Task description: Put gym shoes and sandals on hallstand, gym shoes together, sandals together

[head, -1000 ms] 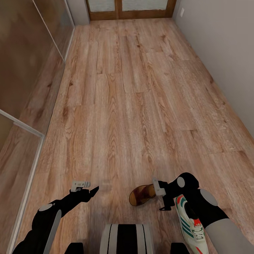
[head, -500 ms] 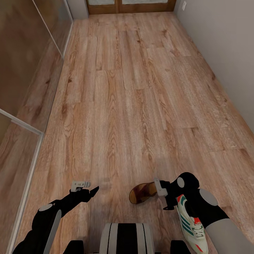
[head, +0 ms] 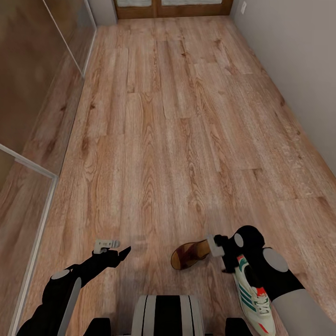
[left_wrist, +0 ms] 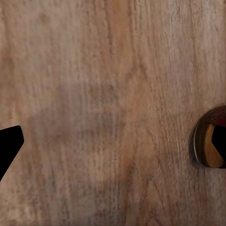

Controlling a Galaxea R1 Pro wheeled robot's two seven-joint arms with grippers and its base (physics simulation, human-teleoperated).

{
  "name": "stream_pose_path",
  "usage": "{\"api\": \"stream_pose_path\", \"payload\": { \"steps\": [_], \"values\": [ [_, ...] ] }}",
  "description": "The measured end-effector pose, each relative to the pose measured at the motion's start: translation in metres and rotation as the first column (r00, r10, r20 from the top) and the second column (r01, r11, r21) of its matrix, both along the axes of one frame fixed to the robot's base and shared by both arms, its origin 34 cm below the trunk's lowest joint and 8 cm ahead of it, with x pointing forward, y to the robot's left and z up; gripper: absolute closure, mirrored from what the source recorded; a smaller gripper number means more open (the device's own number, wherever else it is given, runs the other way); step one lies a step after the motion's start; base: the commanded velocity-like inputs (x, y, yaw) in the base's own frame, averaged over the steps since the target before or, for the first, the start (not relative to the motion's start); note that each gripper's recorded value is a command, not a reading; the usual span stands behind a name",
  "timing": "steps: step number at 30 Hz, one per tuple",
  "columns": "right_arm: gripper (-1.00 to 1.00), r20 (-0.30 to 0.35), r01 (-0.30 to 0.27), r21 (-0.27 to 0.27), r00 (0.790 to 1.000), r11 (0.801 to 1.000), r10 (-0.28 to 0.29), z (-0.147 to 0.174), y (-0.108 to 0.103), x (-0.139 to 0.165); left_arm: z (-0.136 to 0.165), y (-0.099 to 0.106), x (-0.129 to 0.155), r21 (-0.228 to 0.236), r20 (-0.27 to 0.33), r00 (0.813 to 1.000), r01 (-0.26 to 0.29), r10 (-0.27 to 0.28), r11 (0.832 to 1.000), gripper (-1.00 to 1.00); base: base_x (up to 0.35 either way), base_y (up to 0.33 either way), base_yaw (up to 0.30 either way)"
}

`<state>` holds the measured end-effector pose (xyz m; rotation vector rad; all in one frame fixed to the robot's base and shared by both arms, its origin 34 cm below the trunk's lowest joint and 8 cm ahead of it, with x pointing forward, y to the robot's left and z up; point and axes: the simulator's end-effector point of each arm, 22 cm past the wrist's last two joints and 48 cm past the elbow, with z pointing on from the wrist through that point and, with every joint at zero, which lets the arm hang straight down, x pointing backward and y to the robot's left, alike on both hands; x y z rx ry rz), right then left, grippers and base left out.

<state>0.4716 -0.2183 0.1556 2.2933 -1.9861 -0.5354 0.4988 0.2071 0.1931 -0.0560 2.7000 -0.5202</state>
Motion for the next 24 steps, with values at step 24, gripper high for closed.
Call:
{"api": "stream_pose_path", "payload": {
  "steps": [24],
  "values": [
    [-1.00,0.066,-0.010,-0.028,0.998,1.000,0.012,0.008,-0.007,0.021,0.000,0.000,0.000,0.000,0.001,1.000,0.000,0.000,1.000,-1.00,0.000,0.000,0.000]
  ]
}}
